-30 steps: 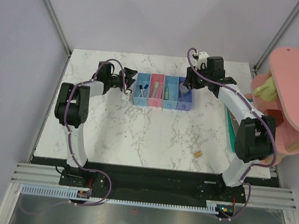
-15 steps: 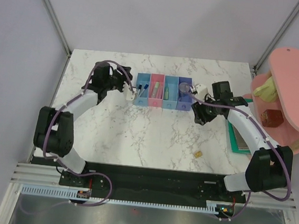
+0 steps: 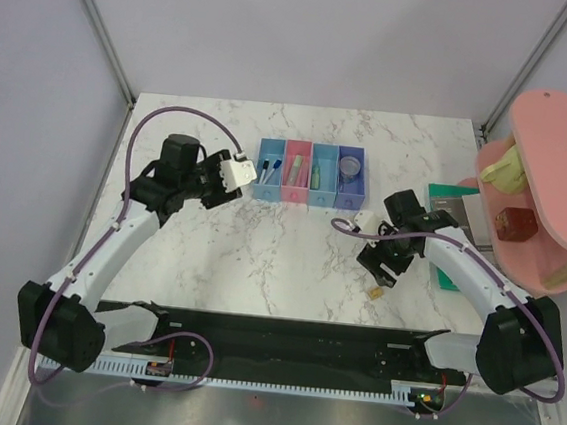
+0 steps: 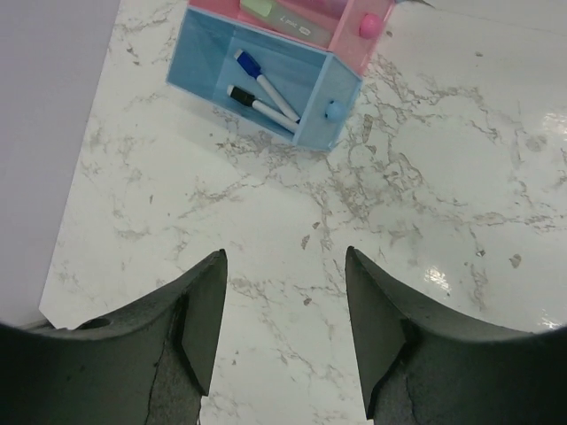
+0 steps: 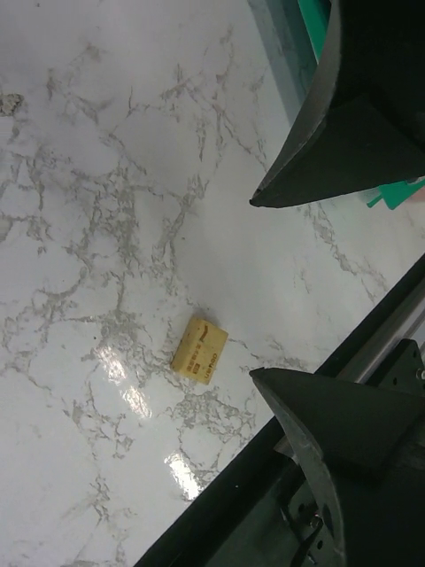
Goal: Sort the stationery into containers
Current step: Pick up the stationery from the center of the board.
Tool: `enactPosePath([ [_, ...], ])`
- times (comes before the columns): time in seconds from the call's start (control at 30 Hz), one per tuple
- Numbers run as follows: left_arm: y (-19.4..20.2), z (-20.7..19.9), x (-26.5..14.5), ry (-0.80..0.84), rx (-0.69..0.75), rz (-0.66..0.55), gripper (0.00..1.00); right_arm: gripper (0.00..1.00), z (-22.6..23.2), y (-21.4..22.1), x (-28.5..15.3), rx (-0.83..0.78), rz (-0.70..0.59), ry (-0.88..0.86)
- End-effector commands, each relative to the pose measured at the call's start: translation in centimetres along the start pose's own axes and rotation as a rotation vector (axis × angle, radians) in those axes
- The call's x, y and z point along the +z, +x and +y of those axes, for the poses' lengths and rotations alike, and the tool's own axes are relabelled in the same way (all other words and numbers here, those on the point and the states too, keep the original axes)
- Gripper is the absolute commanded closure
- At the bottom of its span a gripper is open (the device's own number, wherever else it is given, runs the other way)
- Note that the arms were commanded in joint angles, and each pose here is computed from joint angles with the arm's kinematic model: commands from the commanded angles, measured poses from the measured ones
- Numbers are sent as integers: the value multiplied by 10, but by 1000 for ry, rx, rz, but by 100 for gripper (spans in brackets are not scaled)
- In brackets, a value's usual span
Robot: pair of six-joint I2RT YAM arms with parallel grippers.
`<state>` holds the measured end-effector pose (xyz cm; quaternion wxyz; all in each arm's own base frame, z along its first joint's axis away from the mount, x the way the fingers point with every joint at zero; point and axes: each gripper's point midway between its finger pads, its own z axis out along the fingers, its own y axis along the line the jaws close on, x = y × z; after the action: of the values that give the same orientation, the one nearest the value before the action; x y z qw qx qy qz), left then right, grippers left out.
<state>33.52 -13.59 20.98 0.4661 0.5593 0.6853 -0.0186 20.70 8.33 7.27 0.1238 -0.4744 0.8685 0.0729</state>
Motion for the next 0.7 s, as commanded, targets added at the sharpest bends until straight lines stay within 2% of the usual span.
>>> enactPosePath([
  [0.0,14,-23,-25,-10,-112,48,37,20,10,9,-4,-144,11,8],
  [0.07,17,-27,-29,-16,-100,54,37,20,15,19,2,-223,35,-9],
  [0.3,18,-25,-46,-65,-93,69,37,21,28,30,16,-330,78,-65],
  [0.67,27,-35,-64,-75,-124,114,37,21,24,23,47,-416,79,-55],
])
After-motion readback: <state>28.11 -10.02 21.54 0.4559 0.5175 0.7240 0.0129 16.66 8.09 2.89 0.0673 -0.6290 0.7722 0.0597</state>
